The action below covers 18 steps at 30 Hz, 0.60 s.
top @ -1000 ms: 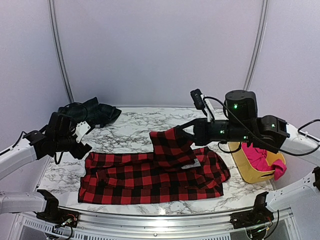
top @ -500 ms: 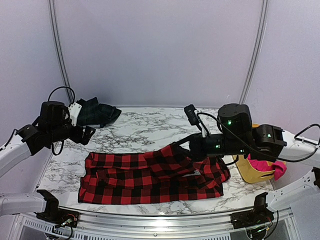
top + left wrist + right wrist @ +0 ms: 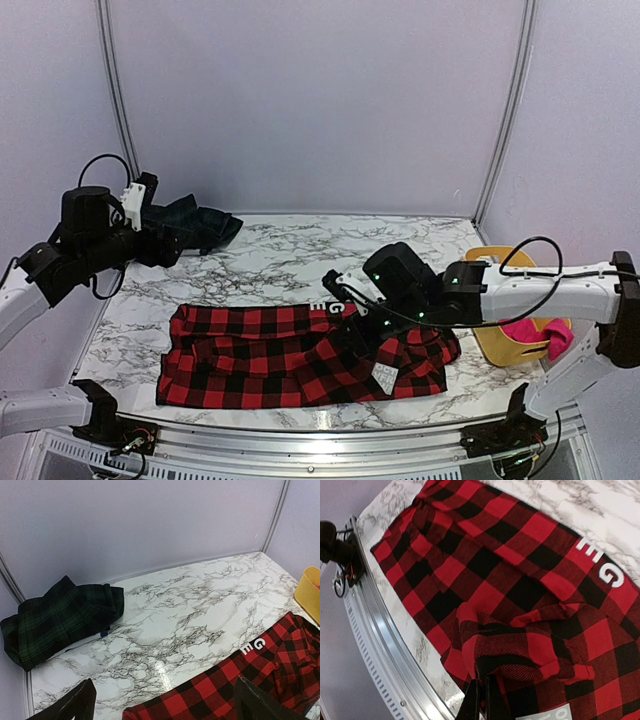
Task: Fold and stack the mixed laundry pile
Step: Fold the 1/3-folded T-shirt at the center of the board.
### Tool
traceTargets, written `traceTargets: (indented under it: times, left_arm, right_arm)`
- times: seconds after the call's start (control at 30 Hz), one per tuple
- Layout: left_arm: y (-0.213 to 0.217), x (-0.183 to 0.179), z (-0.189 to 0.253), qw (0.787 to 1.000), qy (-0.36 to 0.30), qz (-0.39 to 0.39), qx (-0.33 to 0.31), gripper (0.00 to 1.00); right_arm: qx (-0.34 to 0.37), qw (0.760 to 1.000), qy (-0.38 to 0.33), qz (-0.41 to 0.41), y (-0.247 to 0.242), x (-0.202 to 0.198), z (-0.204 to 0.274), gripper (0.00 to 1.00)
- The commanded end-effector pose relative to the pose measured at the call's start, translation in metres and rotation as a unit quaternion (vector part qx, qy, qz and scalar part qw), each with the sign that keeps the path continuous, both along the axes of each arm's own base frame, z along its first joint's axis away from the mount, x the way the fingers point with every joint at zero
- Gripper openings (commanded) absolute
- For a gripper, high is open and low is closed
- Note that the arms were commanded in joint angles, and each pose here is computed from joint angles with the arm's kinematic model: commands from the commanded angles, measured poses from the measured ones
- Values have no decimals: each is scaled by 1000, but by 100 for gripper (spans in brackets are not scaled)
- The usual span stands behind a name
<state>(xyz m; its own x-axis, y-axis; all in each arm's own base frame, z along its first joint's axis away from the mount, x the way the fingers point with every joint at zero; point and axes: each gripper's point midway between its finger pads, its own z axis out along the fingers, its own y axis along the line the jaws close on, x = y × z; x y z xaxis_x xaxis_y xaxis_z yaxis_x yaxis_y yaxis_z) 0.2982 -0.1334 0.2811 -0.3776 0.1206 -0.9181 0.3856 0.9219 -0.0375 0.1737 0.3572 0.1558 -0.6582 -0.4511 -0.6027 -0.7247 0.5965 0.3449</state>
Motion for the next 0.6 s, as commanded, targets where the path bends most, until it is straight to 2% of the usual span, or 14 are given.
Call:
traceTargets:
  times: [0.0, 0.07, 0.1, 0.2, 0.27, 0.4, 0.57]
  left_arm:
    - [-17, 1, 10, 999, 2, -39, -25, 99]
    - [-25, -1, 3, 998, 11, -66, -18, 99]
    - [-27, 0, 0, 997, 10, -74, -7, 99]
    - [-30, 2, -8, 996, 13, -83, 10, 99]
    - [-33, 3, -14, 996, 20, -88, 16, 99]
    - [-45, 4, -30, 993, 30, -109, 43, 99]
    - [-61, 6, -39, 990, 33, -126, 56, 99]
  right_arm:
    - [-43, 994, 18, 97, 2, -35, -24, 0]
    - [-65, 990, 48, 115, -4, -48, -36, 5]
    - [-72, 989, 60, 112, -9, -51, -39, 14]
    - [-69, 992, 84, 66, -26, -46, -32, 50]
    - [-44, 993, 105, 16, -38, -31, -21, 64]
    - [32, 986, 156, -53, -50, 0, -3, 72]
    - [59, 963, 256, -69, -39, 3, -17, 70]
